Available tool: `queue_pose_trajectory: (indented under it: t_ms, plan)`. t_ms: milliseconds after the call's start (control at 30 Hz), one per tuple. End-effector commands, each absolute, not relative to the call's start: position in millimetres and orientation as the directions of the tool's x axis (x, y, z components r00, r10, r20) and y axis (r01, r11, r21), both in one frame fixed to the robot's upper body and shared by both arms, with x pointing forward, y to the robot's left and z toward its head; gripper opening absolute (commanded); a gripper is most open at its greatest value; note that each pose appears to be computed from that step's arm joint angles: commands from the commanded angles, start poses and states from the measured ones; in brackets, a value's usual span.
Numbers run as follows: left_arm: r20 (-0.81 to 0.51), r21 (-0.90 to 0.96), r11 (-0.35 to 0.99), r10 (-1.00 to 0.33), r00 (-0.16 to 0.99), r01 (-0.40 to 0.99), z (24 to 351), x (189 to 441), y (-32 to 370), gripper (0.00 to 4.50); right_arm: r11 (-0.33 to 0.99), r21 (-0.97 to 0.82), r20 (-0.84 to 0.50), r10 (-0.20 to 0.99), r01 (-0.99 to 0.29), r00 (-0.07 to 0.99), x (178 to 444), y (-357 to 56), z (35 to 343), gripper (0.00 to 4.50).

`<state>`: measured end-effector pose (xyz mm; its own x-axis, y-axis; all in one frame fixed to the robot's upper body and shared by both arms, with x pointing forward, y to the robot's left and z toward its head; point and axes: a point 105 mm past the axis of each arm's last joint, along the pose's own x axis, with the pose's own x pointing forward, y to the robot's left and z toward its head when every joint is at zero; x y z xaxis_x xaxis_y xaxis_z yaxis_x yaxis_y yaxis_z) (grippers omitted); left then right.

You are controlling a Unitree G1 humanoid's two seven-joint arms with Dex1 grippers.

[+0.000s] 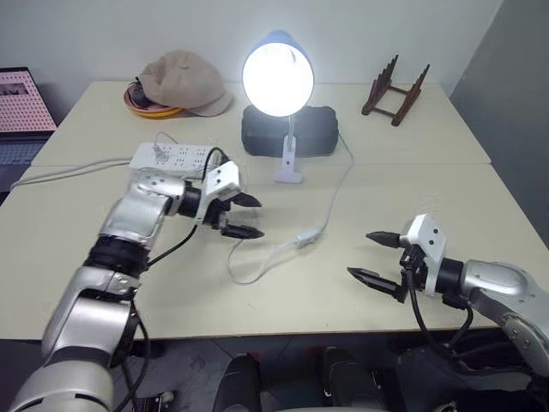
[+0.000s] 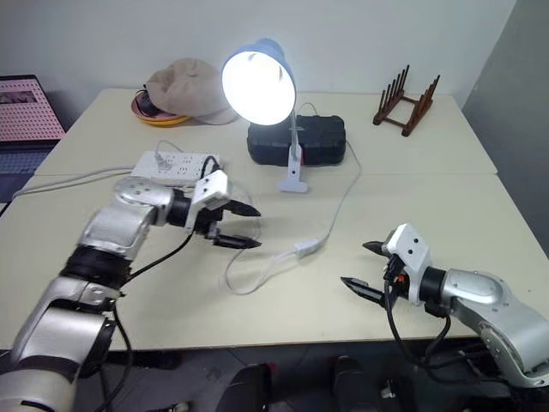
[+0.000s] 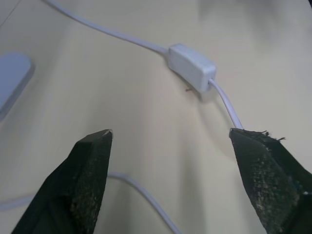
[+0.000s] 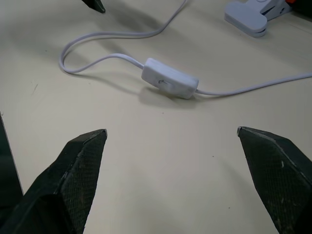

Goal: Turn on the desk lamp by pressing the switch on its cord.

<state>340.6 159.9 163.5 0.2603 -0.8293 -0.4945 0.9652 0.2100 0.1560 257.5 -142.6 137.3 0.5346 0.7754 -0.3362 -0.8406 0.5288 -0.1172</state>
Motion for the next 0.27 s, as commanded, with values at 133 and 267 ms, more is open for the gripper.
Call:
queue_pose_trajectory:
  t_ms: [133,267]
  plan:
    - [-0.442,0.226,0.440,-0.749,0.494,0.869,188,327,206,4.49,0.496,-0.155,-0.345,0.783,-0.854,0.517,267,-165,147,4.50]
    - [-0.448,0.234,0.486,-0.715,0.537,0.842,180,322,217,4.49,0.492,-0.160,-0.348,0.783,-0.856,0.516,274,-167,145,4.50]
